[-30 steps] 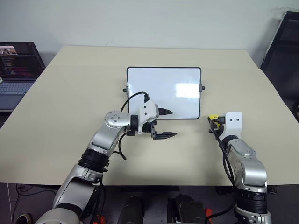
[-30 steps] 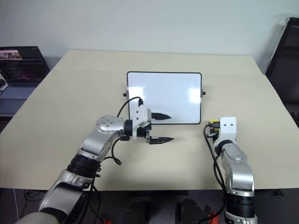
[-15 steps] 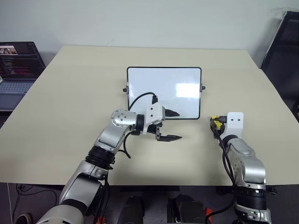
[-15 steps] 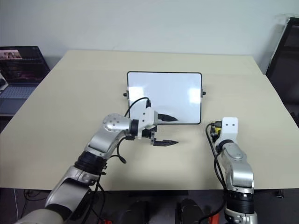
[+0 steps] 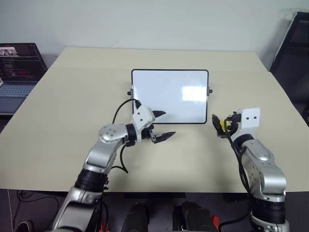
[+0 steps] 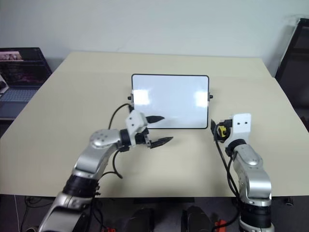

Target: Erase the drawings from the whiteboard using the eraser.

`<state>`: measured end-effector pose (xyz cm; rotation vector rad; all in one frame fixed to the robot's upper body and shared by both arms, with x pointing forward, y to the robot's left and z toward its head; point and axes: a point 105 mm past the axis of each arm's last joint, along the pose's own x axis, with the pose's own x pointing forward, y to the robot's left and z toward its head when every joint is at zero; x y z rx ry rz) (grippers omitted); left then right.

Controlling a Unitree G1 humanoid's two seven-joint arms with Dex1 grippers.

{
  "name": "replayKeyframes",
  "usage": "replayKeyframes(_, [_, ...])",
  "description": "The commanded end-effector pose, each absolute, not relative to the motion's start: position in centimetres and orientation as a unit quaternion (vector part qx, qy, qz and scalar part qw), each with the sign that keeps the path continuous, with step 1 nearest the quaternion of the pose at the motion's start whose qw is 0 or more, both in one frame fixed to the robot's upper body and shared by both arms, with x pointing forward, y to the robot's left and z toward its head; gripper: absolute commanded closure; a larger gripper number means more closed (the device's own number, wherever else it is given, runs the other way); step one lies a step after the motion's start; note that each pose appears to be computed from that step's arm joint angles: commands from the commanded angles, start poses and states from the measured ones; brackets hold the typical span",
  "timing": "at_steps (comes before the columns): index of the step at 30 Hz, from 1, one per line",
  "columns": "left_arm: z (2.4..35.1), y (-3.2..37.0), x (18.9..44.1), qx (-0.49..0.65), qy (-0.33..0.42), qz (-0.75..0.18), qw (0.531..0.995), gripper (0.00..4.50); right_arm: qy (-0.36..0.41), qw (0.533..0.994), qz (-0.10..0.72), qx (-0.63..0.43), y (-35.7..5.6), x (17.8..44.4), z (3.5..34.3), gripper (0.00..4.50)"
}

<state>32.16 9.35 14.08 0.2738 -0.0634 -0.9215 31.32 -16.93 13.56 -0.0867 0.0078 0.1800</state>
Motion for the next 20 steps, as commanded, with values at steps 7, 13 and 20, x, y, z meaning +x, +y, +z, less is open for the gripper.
replayKeyframes(7, [14.2,17.3,29.5,0.069,-0.055,-0.094,0.992,0.0,-0.09,0.988,0.111,-0.057,-15.4,28.9,12.9,0.03])
replayKeyframes(13, [13.1,19.3,29.0,0.098,-0.049,-0.004,0.994,0.0,-0.102,0.986,0.131,-0.034,-15.9,27.9,12.5,0.03])
replayKeyframes(20, [10.8,19.3,28.3,0.09,-0.017,0.017,0.996,0.0,-0.081,0.987,0.127,-0.047,-16.8,27.5,12.0,0.03])
